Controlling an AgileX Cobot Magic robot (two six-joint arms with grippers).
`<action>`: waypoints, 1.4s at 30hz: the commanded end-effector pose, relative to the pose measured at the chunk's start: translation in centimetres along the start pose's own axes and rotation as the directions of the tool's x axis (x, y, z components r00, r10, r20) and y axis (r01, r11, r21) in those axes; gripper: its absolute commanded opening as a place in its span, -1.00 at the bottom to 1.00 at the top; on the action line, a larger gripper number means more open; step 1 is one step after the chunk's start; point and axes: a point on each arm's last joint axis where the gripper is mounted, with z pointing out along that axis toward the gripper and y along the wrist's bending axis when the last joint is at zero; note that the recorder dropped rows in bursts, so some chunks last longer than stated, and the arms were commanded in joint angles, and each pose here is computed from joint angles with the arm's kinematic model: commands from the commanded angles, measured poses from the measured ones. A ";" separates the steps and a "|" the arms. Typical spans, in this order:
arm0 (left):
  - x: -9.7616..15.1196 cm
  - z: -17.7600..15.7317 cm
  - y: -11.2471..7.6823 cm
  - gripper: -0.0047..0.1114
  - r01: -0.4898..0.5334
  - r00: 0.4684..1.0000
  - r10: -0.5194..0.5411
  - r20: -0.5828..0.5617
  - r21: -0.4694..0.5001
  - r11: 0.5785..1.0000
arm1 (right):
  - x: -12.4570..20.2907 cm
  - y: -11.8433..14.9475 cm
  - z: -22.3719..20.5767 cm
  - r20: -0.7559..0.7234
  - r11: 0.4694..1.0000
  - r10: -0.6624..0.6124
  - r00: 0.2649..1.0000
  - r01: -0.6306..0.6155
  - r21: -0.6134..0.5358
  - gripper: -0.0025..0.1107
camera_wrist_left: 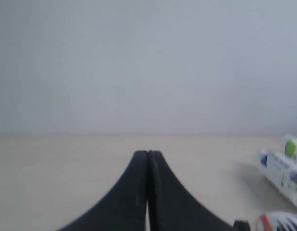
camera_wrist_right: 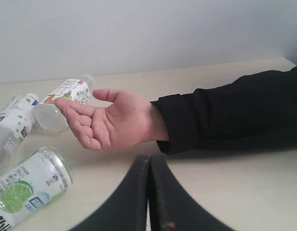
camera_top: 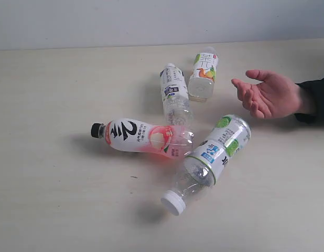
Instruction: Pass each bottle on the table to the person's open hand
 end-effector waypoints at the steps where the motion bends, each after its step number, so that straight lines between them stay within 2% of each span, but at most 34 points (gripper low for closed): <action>1: -1.2 -0.1 0.0 -0.92 0.097 0.986 -0.098 0.138 0.018 0.995 | 0.1 0.0 0.0 0.008 1.000 0.002 1.000 -0.002 0.001 -0.96; 3: -1.2 -0.1 0.0 -0.92 0.179 0.973 -0.182 0.140 0.030 0.983 | 0.1 0.0 0.0 0.008 1.000 0.002 1.000 -0.002 0.001 -0.96; 5: -1.4 -0.2 0.0 -0.92 0.308 0.938 -0.313 0.147 0.053 0.950 | 0.1 0.0 0.0 0.008 1.000 0.002 1.000 -0.002 0.001 -0.96; 6: -1.4 -0.2 0.0 -0.92 0.382 0.909 -0.388 0.152 0.068 0.922 | 0.1 0.0 0.0 0.008 1.000 0.002 1.000 -0.002 0.001 -0.96; 8: -1.7 -0.2 0.0 -0.92 0.552 0.810 -0.564 0.160 0.114 0.826 | 0.1 0.0 0.0 0.008 1.000 0.002 1.000 -0.002 0.001 -0.96; 10: -2.4 -0.4 0.0 -0.92 0.639 0.722 -0.663 0.197 0.180 0.748 | 0.1 0.0 0.0 0.008 1.000 0.002 1.000 -0.002 0.001 -0.96; 11: -3.0 -0.6 0.0 -0.92 0.639 0.689 -0.681 0.248 0.235 0.732 | 0.1 0.0 0.0 0.008 1.000 0.002 1.000 -0.002 0.001 -0.96; 14: -5.8 -1.8 0.0 -0.92 0.554 0.592 -0.685 0.425 0.403 0.729 | 0.1 0.0 0.0 0.008 1.000 0.002 1.000 -0.002 0.001 -0.96; 16: -9.0 -2.1 -0.2 -0.92 0.567 0.549 -0.721 0.423 0.445 0.693 | 0.1 0.0 0.0 0.008 1.000 0.002 1.000 -0.002 0.001 -0.96; 17: -10.8 -1.8 -0.3 -0.92 0.582 0.560 -0.723 0.404 0.430 0.690 | 0.1 0.0 0.0 0.008 1.000 0.002 1.000 -0.002 0.001 -0.96; 18: -12.2 -1.5 -0.4 -0.92 0.573 0.594 -0.701 0.394 0.405 0.713 | 0.1 0.0 0.0 0.008 1.000 0.002 1.000 -0.002 0.001 -0.96; 21: -16.9 1.3 -0.9 -0.92 0.493 0.745 -0.570 0.346 0.290 0.820 | 0.1 0.0 0.0 0.008 1.000 0.002 1.000 -0.002 0.001 -0.96; 24: -19.3 6.3 -1.0 -0.92 0.426 0.866 -0.450 0.216 0.152 0.892 | 0.1 0.0 0.0 0.008 1.000 0.002 1.000 -0.002 0.001 -0.96; 27: -19.5 11.6 -0.6 -0.92 0.331 0.943 -0.331 0.022 -0.018 0.943 | 0.1 0.0 0.0 0.008 1.000 0.002 1.000 -0.002 0.001 -0.96; 28: -19.4 13.1 -0.3 -0.92 0.285 0.957 -0.288 -0.036 -0.064 0.956 | 0.1 0.0 0.0 0.008 1.000 0.002 1.000 -0.002 0.001 -0.96; 30: -17.9 16.7 0.2 -0.92 0.147 0.958 -0.180 -0.222 -0.157 0.977 | 0.1 0.0 0.0 0.008 1.000 0.002 1.000 -0.002 0.001 -0.96; 32: -15.6 19.7 0.7 -0.92 0.014 0.904 -0.094 -0.418 -0.191 0.982 | 0.1 0.0 0.0 0.008 1.000 0.002 1.000 -0.002 0.001 -0.96; 34: -13.6 21.9 0.7 -0.92 -0.075 0.805 -0.040 -0.592 -0.168 0.983 | 0.1 0.0 0.0 0.008 1.000 0.002 1.000 -0.002 0.001 -0.96; 35: -12.6 23.0 0.4 -0.92 -0.109 0.740 0.003 -0.672 -0.116 0.987 | 0.1 0.0 0.0 0.008 1.000 0.002 1.000 -0.002 0.001 -0.96; 37: -11.3 24.6 -0.9 -0.92 -0.161 0.612 0.153 -0.776 0.067 0.985 | 0.1 0.0 0.0 0.008 1.000 0.002 1.000 -0.002 0.001 -0.96; 39: -10.1 25.9 -2.9 -0.92 -0.122 0.482 0.302 -0.822 0.278 0.953 | 0.1 0.0 0.0 0.008 1.000 0.002 1.000 -0.002 0.001 -0.96; 40: -9.8 26.3 -3.9 -0.92 -0.085 0.451 0.351 -0.821 0.351 0.932 | 0.1 0.0 0.0 0.008 1.000 0.002 1.000 -0.002 0.001 -0.96; 42: -9.3 27.2 -6.3 -0.92 -0.035 0.399 0.475 -0.784 0.504 0.863 | 0.1 0.0 0.0 0.008 1.000 0.002 1.000 -0.002 0.001 -0.96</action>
